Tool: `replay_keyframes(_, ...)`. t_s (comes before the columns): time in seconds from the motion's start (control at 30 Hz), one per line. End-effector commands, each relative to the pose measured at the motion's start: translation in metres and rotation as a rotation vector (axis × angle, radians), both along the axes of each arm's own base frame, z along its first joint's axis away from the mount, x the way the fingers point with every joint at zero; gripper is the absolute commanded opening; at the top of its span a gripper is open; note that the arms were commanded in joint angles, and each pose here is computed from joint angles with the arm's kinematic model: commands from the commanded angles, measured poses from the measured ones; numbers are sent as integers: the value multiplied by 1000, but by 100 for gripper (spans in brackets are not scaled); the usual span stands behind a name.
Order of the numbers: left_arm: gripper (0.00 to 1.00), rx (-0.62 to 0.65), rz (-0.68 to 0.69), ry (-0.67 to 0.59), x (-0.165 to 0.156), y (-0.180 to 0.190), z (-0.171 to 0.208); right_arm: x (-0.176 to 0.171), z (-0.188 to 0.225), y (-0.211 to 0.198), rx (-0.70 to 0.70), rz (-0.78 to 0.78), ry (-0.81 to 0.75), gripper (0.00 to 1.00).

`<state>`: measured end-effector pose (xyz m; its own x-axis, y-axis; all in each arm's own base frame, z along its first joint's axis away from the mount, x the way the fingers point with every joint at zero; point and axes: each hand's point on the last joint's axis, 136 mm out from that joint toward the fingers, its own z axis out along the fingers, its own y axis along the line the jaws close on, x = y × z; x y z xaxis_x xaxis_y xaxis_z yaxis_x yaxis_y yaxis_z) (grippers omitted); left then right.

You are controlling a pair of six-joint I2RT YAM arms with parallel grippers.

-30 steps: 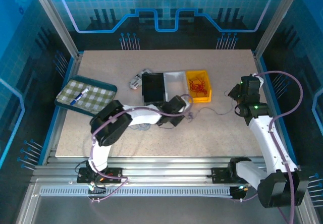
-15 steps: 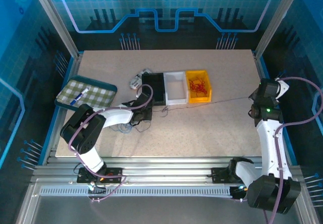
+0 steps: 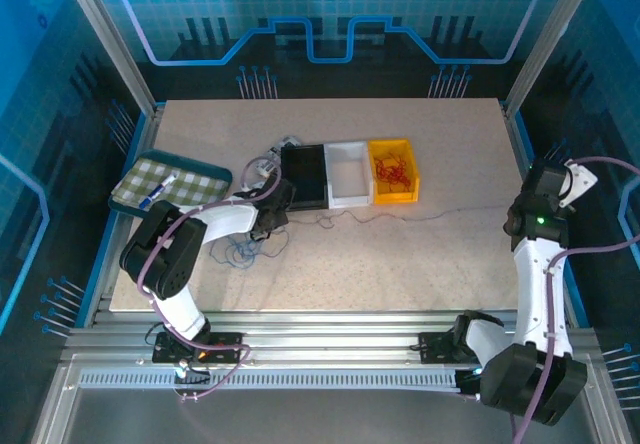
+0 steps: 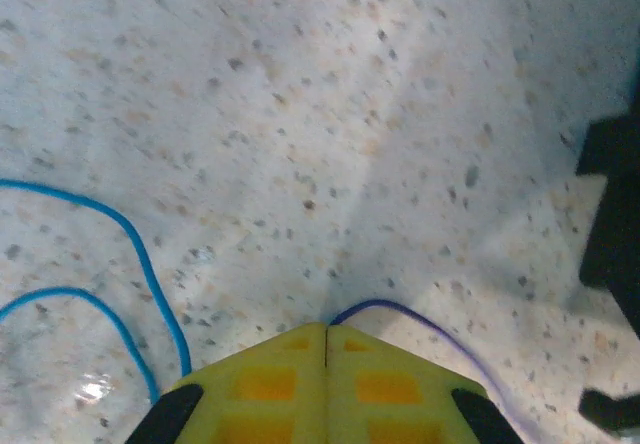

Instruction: Untangle the cables

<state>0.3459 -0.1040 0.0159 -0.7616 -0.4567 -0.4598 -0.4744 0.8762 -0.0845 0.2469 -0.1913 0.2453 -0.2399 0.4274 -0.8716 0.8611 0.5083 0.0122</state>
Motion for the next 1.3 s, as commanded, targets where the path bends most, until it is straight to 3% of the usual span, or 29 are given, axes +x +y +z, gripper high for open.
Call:
replay_keyframes(0.0, 0, 98, 181, 67, -21, 46, 2, -14, 12, -17, -51, -84, -9, 1)
replay_keyframes(0.13, 0, 133, 184, 43, -13, 52, 16, -10, 6, -14, -33, -67, -6, 1)
replay_keyframes(0.2, 0, 161, 284, 53, -23, 71, 21, -14, 8, -20, -48, -96, 4, 1)
replay_keyframes(0.33, 0, 87, 486, 22, -40, 101, 26, -16, 9, -23, -33, -109, -6, 1)
replay_keyframes(0.5, 0, 81, 434, 5, -25, 98, 40, -7, 0, -22, 17, -85, -12, 0)
replay_keyframes(0.6, 0, 9, 316, -3, -6, 73, 37, 12, -6, -6, 52, 18, -39, 1)
replay_keyframes(0.73, 0, -193, -50, -87, 26, -7, 37, 38, -29, 43, 161, 196, -40, 2)
replay_keyframes(0.87, 0, -311, -375, -142, 22, -77, 42, 50, -44, 111, 178, 374, 26, 2)
replay_keyframes(0.93, 0, -307, -462, -151, 16, -94, 42, 57, -38, 143, 164, 465, 22, 3)
replay_keyframes(1.1, 0, -274, -471, -132, 17, -96, 35, 86, 16, 228, 60, 745, -42, 3)
replay_keyframes(1.27, 0, -164, -293, -102, 20, -65, 23, 110, 106, 295, -74, 959, -193, 3)
